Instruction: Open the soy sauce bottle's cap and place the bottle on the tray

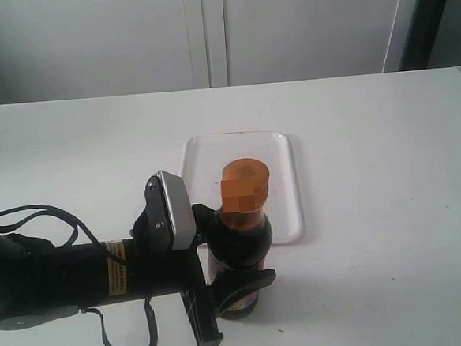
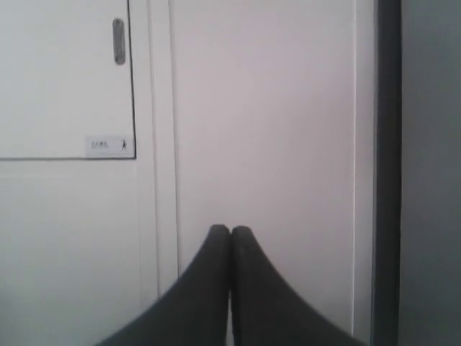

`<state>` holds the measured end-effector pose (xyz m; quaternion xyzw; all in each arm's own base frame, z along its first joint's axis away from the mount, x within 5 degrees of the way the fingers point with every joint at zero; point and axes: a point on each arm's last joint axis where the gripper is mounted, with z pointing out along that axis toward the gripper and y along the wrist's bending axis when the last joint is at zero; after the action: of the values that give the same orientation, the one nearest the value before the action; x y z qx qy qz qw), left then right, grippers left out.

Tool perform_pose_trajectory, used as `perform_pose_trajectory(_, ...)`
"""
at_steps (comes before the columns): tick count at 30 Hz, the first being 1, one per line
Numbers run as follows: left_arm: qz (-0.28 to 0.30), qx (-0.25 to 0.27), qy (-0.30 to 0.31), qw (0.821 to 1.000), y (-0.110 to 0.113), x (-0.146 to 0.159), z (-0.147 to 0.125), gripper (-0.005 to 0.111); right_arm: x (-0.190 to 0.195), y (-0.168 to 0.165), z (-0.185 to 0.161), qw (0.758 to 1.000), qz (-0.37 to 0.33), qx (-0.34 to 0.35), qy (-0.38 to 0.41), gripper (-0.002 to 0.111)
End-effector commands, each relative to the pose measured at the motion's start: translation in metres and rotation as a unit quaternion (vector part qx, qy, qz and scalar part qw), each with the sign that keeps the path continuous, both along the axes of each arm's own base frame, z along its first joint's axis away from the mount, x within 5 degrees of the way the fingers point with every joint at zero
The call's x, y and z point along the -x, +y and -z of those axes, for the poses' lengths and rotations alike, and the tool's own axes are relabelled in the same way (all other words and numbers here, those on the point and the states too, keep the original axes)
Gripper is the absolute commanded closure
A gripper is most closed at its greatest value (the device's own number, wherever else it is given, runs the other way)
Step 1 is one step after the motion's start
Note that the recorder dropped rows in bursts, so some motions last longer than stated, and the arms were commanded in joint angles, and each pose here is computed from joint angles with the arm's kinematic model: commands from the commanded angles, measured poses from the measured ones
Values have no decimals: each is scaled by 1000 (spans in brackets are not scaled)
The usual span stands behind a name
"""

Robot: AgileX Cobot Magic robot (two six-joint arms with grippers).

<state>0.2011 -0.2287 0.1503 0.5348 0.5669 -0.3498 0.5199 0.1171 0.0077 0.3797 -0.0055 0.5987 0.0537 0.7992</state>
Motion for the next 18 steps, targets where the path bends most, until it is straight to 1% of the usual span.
perform_pose_trajectory(1, -1, 1, -8, 1000, 0, -1, -2, 107, -19, 7, 0, 997, -12, 43, 55, 108)
perform_pose_trajectory(6, -1, 1, -8, 1000, 0, -1, -2, 107, -39, 18, 9, 985, -25, 128, 110, 108)
perform_pose_trajectory(9, -1, 1, -8, 1000, 0, -1, -2, 107, -49, 24, 17, 977, -37, 158, 140, 108)
perform_pose_trajectory(18, -1, 1, -8, 1000, 0, -1, -2, 107, -63, 48, 38, 960, -95, 183, 188, 108)
